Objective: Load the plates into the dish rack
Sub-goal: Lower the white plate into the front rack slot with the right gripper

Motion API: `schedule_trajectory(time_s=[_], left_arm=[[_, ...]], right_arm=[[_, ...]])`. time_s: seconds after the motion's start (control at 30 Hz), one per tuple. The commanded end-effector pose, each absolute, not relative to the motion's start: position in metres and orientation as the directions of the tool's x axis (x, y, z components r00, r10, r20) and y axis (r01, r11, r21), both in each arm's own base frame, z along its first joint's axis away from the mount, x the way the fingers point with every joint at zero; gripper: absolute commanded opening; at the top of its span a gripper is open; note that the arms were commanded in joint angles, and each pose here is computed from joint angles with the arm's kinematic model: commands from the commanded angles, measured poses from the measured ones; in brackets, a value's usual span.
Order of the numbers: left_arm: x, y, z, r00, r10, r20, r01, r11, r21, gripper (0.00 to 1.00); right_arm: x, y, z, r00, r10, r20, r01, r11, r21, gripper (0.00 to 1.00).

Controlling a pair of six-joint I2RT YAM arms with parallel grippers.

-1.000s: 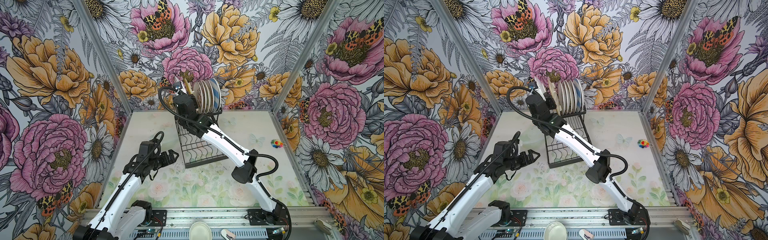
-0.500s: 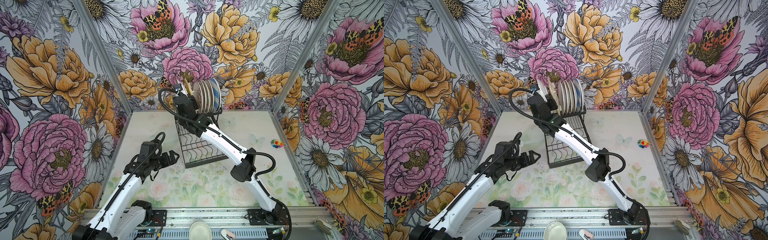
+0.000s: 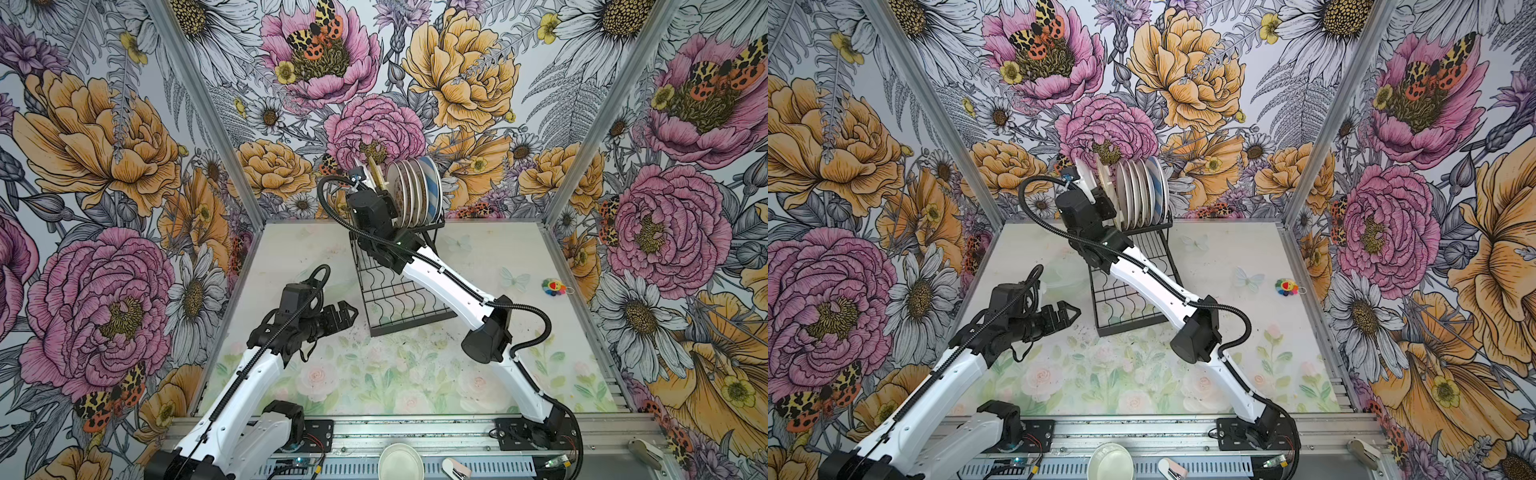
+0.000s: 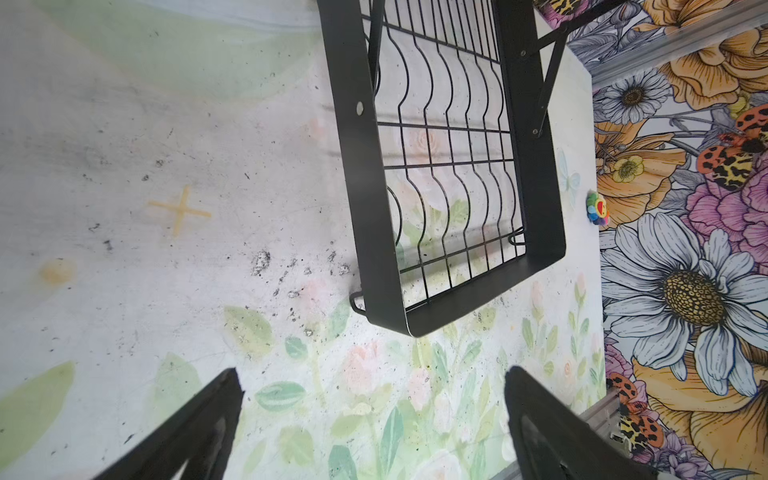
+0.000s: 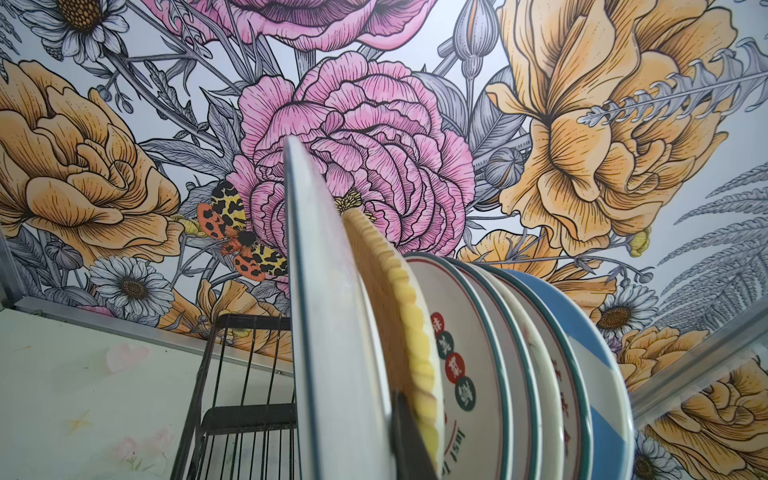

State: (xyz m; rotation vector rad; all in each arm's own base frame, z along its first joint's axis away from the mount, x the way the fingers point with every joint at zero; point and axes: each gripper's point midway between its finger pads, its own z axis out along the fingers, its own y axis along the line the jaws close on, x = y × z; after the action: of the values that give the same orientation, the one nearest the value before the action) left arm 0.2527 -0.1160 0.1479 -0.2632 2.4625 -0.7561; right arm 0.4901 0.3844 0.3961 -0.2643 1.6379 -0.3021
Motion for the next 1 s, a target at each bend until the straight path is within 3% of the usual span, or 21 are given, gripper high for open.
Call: schedule_trajectory(time_s=[0.0, 0.9, 0.97], left_arm=[[0.254, -0.116, 0.156, -0.816, -0.313, -0.486, 0.008, 0.834, -0.551, 0.99], [0.253, -0.116, 0.156, -0.816, -0.31, -0.488, 0.01, 0.837, -0.547, 0.99], [0.253, -0.116, 0.156, -0.816, -0.31, -0.487, 0.008, 0.838, -0.546, 0.99]], right_arm=[[0.496, 0.371, 0.406, -0.076, -0.333, -0.94, 0.067, 0.939, -0.338, 0.0], [0.513, 0.368, 0.36, -0.145, -0.339, -0.929, 0.078, 0.932, -0.353, 0.0], [0.514, 0.367, 0.36, -0.145, -0.333, -0.931, 0.08, 0.934, -0.347, 0.09]])
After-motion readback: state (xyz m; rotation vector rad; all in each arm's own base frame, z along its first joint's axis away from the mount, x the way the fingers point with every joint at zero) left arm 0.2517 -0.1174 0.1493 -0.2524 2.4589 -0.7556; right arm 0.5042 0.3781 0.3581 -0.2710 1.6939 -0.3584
